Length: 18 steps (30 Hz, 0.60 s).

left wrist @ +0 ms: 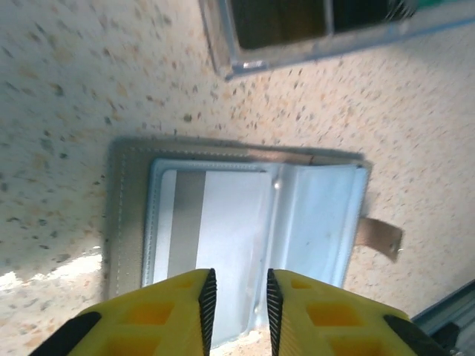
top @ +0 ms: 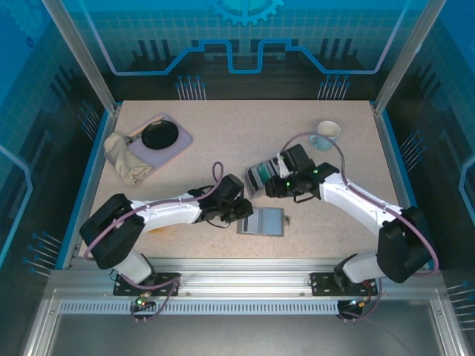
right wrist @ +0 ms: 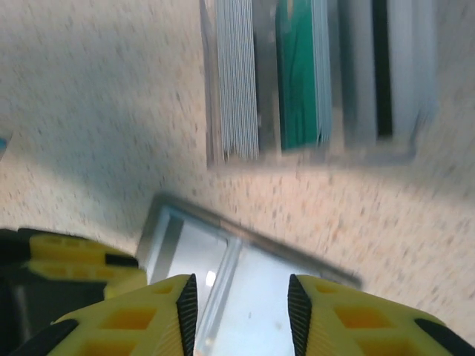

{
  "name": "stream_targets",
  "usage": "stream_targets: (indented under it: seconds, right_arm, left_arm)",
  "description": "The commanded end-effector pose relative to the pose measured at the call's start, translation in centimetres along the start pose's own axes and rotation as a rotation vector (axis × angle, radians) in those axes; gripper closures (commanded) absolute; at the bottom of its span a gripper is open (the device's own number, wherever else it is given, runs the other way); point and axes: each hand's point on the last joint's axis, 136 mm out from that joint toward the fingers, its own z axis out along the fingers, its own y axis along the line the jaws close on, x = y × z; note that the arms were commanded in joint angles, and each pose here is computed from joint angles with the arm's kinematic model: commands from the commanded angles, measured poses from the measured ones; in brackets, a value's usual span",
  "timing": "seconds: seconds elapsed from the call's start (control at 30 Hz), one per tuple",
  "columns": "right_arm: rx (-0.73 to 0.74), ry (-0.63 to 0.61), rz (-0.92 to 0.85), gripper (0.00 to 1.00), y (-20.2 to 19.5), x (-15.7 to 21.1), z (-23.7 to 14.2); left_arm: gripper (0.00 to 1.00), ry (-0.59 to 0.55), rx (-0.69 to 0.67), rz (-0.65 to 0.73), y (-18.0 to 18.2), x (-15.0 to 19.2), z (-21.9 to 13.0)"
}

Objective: Put the credit cards into the card holder

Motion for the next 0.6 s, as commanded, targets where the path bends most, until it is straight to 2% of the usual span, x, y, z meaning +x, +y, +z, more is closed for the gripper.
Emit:
stream_targets:
  seconds: [0.0,0.13,0.27,0.43,0.57]
  right_arm:
    - [0.061,0.060,-0.128,0.60,-0.4,-1.1,1.0]
    - [0.153,0.118,-0.208,0.64,0.1,-2.9,3.2]
    - [0.231,0.143,-0.276,0.65,0.9,-4.1,4.9]
    - [0.283,0.176,-0.319,0.64,1.2,-4.5,6.9]
    - [0.383,0.184,-0.347,0.62,0.5,-4.8,7.8]
  left_arm:
    - [0.71,-0.057,-0.040,-0.035,1.5,-2.0,-1.4]
    - [0.67,-0.070,-0.010,-0.134,3.1,-3.8,-1.7]
    - [0.61,-0.086,0.022,-0.197,3.8,-5.1,-1.7]
    - [0.59,-0.082,0.026,-0.216,4.0,-5.6,-1.2]
    - [0.58,-0.076,0.030,-0.220,4.1,-5.5,-1.0]
